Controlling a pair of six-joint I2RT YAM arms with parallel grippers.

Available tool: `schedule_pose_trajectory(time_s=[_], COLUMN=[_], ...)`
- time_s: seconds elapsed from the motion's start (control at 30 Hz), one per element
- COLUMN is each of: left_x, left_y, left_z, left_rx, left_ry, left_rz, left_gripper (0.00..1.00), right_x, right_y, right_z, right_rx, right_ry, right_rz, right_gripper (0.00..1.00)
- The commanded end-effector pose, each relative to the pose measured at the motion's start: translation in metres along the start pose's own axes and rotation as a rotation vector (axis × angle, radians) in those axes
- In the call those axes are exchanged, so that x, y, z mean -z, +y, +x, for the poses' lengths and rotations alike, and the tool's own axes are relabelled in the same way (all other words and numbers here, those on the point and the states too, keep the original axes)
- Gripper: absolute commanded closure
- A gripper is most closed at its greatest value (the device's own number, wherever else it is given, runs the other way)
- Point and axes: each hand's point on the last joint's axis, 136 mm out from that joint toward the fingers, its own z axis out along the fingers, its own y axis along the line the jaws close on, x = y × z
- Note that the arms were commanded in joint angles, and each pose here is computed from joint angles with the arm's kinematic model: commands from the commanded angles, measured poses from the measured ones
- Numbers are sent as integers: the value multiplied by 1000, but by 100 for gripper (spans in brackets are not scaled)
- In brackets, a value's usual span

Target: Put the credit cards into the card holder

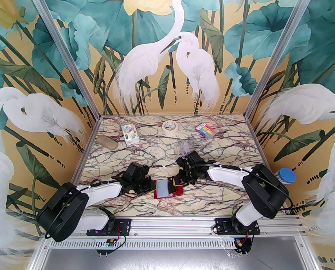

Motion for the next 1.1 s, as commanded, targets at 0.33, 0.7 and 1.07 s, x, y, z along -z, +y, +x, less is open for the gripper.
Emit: schedule_pose_trajectory(time_s=[0.33, 0.7, 1.07], left_x=[-6, -3, 15], left_y=[17, 25, 22], left_z=[6, 7, 2], left_rx=[-7, -5, -48], left_ry=[14, 15, -17], left_rz=[-58, -112, -183], left_gripper=[91, 91, 84], right_x=[-9, -11, -12], right_y=[-11, -11, -14], right_z=[9, 8, 8], right_rx=[-26, -29, -32], right_ry=[27, 25, 30], right_rz=[12, 0, 11], right_gripper=[100, 100, 100])
